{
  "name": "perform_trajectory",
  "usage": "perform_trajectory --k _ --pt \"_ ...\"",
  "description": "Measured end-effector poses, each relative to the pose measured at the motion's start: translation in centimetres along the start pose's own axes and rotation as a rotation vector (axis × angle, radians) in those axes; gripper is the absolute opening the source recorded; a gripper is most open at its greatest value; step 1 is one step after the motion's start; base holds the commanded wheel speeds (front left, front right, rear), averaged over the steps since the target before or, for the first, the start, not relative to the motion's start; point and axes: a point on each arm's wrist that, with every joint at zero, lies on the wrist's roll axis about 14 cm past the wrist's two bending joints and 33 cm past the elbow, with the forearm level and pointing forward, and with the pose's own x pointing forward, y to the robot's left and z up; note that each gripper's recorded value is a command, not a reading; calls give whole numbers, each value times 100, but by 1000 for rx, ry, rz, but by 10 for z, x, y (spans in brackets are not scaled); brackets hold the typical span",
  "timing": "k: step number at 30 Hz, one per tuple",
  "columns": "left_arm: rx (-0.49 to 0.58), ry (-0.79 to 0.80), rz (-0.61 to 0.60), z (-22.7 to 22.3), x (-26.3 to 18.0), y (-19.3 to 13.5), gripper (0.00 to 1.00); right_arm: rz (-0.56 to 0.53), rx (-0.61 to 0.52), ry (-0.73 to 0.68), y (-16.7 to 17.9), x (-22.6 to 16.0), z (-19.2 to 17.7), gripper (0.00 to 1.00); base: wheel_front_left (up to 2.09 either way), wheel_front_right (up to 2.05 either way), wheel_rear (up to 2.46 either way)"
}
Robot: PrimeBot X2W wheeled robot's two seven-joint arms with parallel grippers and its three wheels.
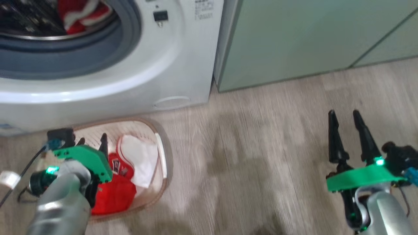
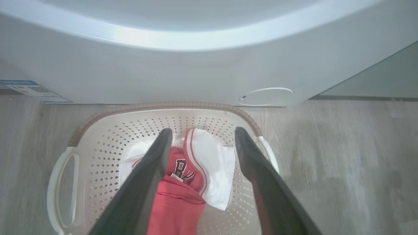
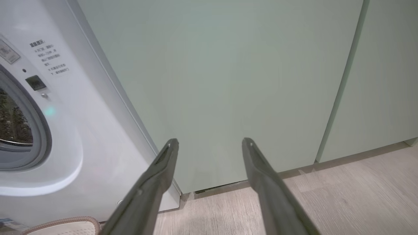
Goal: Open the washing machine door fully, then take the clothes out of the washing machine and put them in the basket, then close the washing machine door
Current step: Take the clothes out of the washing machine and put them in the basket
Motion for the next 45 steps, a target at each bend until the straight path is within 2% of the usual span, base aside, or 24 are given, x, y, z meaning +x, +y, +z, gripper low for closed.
perform_trajectory --k 2,7,12,16,23,33,45 --pt "-32 -56 6 11 -10 3 100 8 4 -10 3 -7 4 100 0 0 0" --pt "-27 -188 -32 43 -36 -5 100 20 12 -60 9 -24 22 100 0 0 0" --pt "-2 -399 -66 94 -77 -6 100 8 24 -92 6 -53 30 100 0 0 0" --pt "11 -509 -56 92 -121 2 100 -5 34 -129 2 -78 38 100 0 0 0" --pt "16 -690 -18 117 -170 18 100 47 18 -200 18 -84 59 100 0 0 0" --pt "26 -731 21 104 -194 32 100 40 -2 -225 15 -93 64 100 0 0 0" --pt "15 -695 69 94 -190 48 100 38 -11 -221 15 -93 63 100 0 0 0"
